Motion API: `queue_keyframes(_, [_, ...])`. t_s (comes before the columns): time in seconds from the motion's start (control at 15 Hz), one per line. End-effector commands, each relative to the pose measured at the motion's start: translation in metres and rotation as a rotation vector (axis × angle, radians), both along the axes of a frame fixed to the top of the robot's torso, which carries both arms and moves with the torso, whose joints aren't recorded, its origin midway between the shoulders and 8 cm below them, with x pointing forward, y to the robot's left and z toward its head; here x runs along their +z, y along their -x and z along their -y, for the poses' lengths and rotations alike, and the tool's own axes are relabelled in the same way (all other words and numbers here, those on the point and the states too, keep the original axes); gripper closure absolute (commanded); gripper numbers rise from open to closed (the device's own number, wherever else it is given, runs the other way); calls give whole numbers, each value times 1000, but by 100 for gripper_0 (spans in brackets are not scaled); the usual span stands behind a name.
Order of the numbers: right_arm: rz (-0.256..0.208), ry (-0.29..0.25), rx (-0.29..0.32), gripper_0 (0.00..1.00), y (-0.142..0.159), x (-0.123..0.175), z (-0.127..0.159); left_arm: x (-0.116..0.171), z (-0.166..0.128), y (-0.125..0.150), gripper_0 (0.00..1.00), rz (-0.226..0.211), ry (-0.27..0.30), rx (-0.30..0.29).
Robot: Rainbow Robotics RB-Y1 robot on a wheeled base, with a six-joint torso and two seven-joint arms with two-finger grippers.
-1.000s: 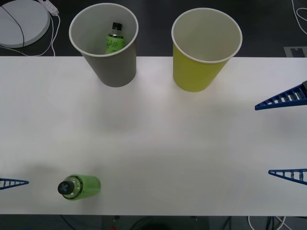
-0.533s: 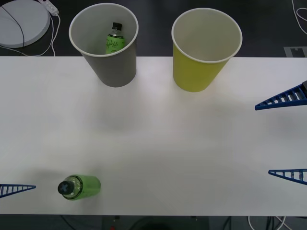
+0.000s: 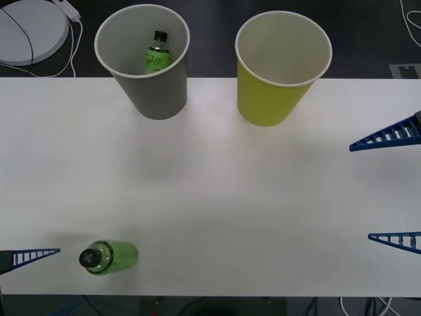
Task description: Put the can into the green bin and the plastic bottle into the gray bin
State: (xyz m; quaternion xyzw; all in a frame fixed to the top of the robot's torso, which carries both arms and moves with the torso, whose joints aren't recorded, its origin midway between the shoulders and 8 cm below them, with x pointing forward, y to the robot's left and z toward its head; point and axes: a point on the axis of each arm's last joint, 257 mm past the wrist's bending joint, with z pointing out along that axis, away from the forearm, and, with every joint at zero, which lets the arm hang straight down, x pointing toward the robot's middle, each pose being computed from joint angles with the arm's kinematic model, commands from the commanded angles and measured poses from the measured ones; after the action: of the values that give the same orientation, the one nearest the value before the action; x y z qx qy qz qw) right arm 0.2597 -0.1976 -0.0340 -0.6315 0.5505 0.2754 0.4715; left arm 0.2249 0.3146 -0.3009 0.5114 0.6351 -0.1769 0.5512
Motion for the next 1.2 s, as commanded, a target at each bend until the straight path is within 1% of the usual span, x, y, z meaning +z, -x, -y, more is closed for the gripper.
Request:
queue_keyframes(0.07, [0,0,0,0,0,0,0,-3,8,-4,0,9,12,5])
queue_keyframes(0.27, [0,0,0,0,0,0,0,-6,20,-10,0,12,35,6])
queue_keyframes(0.4, [0,0,0,0,0,0,0,-6,26,-15,0,23,48,14])
queue_keyframes(0.67, [0,0,0,0,0,0,0,-5,38,-24,0,37,70,10])
queue_keyframes(0.93, [0,0,0,0,0,0,0,-7,54,-30,0,41,97,1])
queue_keyframes(1.2, [0,0,0,0,0,0,0,-6,65,-33,0,50,127,7])
